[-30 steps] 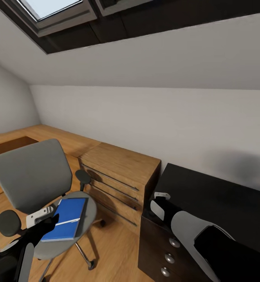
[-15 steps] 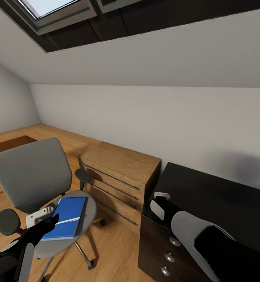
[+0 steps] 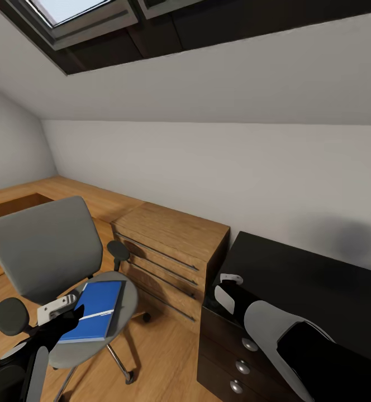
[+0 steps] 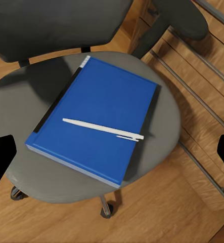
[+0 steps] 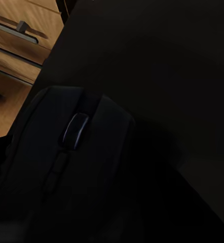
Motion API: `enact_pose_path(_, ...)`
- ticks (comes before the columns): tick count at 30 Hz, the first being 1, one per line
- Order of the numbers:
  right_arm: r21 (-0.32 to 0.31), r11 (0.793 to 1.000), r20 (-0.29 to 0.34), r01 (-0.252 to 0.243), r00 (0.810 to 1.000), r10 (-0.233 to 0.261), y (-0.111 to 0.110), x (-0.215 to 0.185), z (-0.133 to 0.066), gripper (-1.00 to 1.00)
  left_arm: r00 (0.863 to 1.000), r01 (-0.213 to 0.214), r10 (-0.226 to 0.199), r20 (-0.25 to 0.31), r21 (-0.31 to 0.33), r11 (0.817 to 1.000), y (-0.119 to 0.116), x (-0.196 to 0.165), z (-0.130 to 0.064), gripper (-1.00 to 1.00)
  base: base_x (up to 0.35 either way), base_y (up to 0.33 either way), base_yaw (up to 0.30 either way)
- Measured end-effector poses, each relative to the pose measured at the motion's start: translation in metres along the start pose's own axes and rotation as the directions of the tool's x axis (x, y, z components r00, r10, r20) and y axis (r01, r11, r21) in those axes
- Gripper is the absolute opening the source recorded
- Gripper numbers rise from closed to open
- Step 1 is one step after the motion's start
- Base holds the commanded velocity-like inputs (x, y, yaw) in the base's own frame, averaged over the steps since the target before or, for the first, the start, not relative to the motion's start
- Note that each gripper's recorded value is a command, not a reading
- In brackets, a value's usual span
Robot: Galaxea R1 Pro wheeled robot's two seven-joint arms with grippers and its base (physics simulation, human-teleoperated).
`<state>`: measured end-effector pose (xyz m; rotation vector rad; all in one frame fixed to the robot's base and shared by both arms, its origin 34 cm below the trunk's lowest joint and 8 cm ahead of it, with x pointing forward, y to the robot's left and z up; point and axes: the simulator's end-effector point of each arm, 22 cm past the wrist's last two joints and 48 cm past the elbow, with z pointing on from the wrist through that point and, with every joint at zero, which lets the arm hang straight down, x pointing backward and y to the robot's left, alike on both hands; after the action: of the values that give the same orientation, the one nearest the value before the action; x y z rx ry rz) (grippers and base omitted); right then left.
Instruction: In the bedroom, organize the workspace by keeping the computer under the desk, ensuring the monitor is on the desk, placing the keyboard on the desk next to the monitor, placing the mouse on the desk next to the keyboard, moving the folder from the swivel chair onto the desk next to the mouse, stacking the notebook on top of the folder with the pen on top of the notebook, and positioning the swivel chair next to the desk.
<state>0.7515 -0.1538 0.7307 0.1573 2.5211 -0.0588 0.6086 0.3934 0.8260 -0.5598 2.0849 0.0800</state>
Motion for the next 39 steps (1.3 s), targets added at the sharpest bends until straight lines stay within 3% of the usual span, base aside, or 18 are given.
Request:
enact_pose_path(27,0.0,1.0,0.001,0.005,1.0,-0.005,0.0,0.0,0.0,-1.0,1.0,0.0,0.0,0.0,0.0,1.0,0.0,0.0,0.0,1.0,0.0,0.0,0.0)
enact_pose_path(36,-0.002,1.0,-0.002,0.001,1.0,-0.001,0.0,-0.008,-0.011,-1.0,1.0,-0.001,0.001,-0.003,-0.001,1.0,-0.002,-0.011,-0.007,1.0,0.0,0.0,0.0)
enact_pose_path(39,-0.016,1.0,0.029,-0.005,1.0,0.005,0.007,-0.021,-0.018,-1.0,1.0,-0.001,0.001,-0.005,-0.002,1.0,-0.003,-0.013,-0.009,1.0,0.0,0.0,0.0)
